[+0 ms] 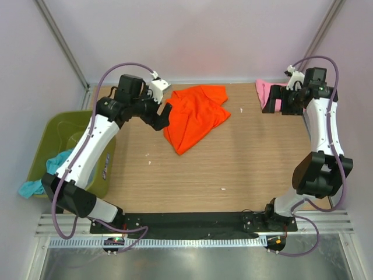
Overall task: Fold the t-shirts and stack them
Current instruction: Move the tshirt to the center of the board, then flatten the tshirt out
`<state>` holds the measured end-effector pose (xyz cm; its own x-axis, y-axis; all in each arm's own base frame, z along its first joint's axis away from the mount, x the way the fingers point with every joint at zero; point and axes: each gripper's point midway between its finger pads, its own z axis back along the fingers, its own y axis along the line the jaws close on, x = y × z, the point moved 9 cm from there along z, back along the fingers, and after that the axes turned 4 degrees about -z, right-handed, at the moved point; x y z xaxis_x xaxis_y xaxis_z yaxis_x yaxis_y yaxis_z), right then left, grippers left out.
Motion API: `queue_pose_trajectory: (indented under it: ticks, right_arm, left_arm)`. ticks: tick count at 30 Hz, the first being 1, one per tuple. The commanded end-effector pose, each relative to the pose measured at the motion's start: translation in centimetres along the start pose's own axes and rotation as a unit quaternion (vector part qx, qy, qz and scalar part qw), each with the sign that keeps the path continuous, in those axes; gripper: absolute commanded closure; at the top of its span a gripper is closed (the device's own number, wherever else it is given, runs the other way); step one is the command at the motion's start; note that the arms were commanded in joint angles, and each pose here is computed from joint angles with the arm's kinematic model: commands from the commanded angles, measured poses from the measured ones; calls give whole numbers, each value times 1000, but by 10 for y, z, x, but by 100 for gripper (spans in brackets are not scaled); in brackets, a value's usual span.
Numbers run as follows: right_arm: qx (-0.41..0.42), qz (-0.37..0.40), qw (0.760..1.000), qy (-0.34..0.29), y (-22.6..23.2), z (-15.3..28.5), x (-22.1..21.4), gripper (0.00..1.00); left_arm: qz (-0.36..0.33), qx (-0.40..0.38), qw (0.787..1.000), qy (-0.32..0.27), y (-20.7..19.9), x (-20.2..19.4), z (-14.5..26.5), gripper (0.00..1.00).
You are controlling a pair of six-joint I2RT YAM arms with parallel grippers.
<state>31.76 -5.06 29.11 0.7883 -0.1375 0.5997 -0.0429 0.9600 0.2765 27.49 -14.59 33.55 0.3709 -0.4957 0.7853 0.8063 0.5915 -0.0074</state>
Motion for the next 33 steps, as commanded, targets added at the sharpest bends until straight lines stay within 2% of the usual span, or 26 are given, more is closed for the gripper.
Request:
queue_pose_trajectory:
  ticks: [1,4,8,10,11,12,13,15,18,21,27,33]
  right_arm:
    - [65,28,997,-33,15,1,33,1]
    - [68,55,996,-32,23,-8,46,2]
    - [78,94,992,-4,39,-44,57,4]
    - [78,154,985,12,64,-69,61,5]
    - [78,154,985,13,63,-75,64,6]
    - [86,182,979,19,83,-86,63,7]
    - [79,195,978,10,91,-88,70,7]
    - [84,201,976,21,102,-113,70,9]
    - [111,224,968,28,132,-139,70,12]
    - [159,236,958,31,167,-161,68,13]
    - [152,264,951,53,196,-206,51,13]
    - [105,297,946,73,211,-227,28,10]
  left_arm:
    - [0,146,988,40,38,-7,-18,16]
    - [31,175,981,75,63,-12,-47,19]
    - [63,147,981,114,88,-18,-82,23]
    - [87,158,975,127,113,-24,-110,25]
    - [86,168,976,111,119,-14,-103,25]
    - [106,164,974,116,128,-20,-116,25]
    - [117,179,972,94,144,-11,-110,25]
    - [128,183,970,93,160,-16,-121,25]
    - [110,188,973,70,182,-9,-123,26]
    - [106,191,973,71,206,-20,-142,28]
    - [86,202,973,71,225,-20,-171,29]
    - [137,167,974,61,222,-30,-193,31]
